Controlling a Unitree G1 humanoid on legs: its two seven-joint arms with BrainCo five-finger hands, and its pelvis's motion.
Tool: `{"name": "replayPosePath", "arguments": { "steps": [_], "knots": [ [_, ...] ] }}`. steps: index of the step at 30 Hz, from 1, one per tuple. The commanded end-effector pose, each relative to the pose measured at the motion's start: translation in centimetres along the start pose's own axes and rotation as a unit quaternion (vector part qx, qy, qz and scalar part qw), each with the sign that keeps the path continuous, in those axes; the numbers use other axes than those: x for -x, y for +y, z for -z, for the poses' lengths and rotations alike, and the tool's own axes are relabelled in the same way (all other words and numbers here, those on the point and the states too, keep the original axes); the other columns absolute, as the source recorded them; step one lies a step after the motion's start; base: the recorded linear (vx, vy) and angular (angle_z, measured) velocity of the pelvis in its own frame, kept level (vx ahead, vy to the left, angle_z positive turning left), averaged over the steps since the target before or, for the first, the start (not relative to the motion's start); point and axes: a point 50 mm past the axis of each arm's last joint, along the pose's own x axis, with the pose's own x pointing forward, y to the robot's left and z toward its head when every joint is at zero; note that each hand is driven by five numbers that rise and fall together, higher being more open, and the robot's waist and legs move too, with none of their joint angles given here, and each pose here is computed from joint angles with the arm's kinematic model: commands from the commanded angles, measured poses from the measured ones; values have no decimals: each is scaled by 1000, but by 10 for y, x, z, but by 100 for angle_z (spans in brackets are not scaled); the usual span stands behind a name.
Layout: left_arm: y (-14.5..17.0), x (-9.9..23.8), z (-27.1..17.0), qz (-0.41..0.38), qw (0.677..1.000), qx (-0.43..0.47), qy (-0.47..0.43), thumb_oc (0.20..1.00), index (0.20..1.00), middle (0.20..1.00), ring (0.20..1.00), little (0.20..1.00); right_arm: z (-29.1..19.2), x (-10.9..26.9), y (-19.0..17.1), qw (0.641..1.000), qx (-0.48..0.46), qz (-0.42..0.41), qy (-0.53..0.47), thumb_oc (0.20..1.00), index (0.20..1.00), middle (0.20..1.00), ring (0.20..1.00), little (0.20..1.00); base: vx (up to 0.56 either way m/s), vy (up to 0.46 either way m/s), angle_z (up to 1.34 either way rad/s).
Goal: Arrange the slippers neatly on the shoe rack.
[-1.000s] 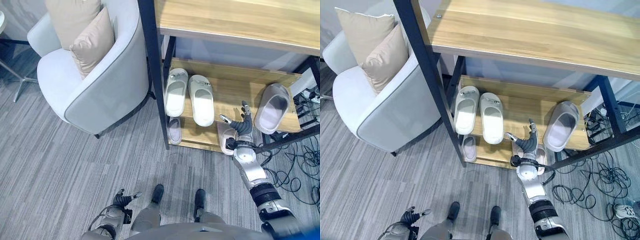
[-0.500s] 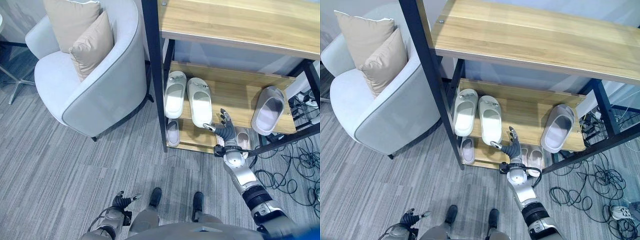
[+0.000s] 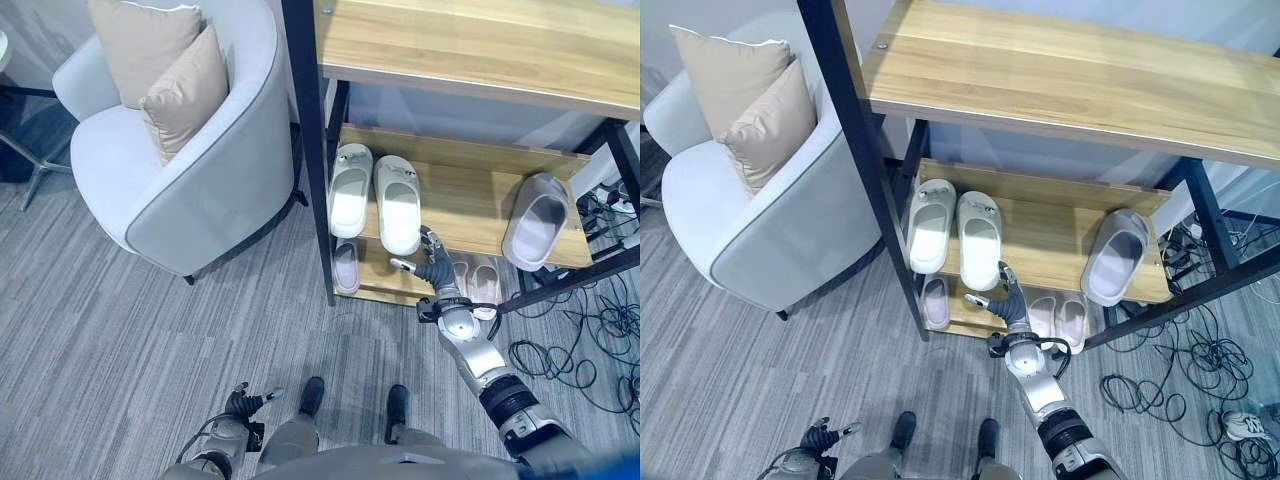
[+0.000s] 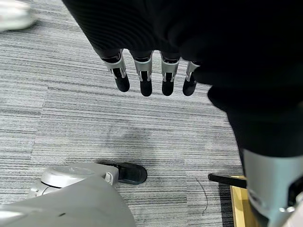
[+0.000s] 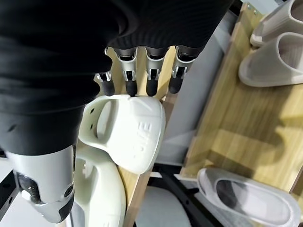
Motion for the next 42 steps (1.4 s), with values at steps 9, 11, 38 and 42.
{"name": "replayPosePath", "arguments": {
  "steps": [9, 11, 38, 42],
  "knots": [
    [-5, -1, 0, -11, 1000, -9, 22, 1000, 1000, 1000, 1000, 1000, -49, -14, 24, 993, -54, -47, -94, 1000, 1000, 1000, 1000, 1000, 0, 0, 0],
    [-6, 0, 1, -11, 1000, -10, 23, 1000, 1000, 1000, 1000, 1000, -51, -14, 26, 992, -55, -49, -98, 1000, 1000, 1000, 1000, 1000, 0, 0, 0],
    [-7, 5, 22, 4, 998, -21, 57, 1000, 1000, 1000, 1000, 1000, -27, -2, -88, 980, 50, 173, -84, 1000, 1000, 1000, 1000, 1000, 0, 0, 0],
    [-7, 7, 30, 7, 997, -23, 69, 1000, 1000, 1000, 1000, 1000, -34, 1, -99, 977, 63, 177, -100, 1000, 1000, 1000, 1000, 1000, 0, 0, 0]
  ]
}}
